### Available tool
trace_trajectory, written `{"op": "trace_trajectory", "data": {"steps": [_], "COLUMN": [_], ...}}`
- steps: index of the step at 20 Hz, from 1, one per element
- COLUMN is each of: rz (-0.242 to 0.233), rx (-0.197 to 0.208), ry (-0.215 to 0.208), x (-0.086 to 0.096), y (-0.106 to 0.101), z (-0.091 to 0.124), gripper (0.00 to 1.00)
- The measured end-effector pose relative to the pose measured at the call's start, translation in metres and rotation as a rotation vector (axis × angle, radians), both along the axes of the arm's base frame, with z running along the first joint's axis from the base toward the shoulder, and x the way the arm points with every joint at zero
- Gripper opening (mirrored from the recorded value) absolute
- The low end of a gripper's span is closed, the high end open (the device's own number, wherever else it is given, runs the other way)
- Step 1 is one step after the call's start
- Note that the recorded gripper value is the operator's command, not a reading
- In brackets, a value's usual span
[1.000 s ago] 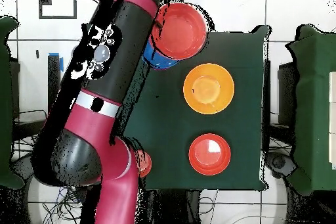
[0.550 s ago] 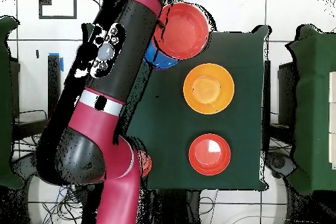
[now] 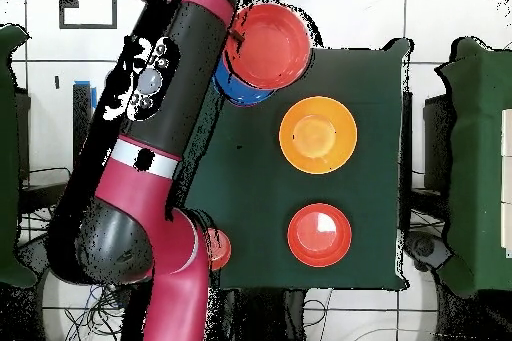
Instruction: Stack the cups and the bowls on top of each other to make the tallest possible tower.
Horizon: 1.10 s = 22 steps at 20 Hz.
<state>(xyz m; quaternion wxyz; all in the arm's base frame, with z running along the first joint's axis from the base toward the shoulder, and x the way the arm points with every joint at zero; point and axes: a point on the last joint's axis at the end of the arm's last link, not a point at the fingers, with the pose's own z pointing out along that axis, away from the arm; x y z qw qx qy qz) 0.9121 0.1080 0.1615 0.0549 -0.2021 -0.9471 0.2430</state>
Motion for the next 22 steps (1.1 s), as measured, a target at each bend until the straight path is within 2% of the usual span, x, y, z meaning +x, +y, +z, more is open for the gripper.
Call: {"op": "trace_trajectory", "data": {"steps": [10, 22], "rz": [0.005, -0.026], "rx": [0.003, 0.034], "ry": [-0.005, -0.034], "x": [-0.002, -0.009], "y": [0.016, 0.051], "z": [-0.001, -0.004], "gripper": [0.0, 0.0]}}
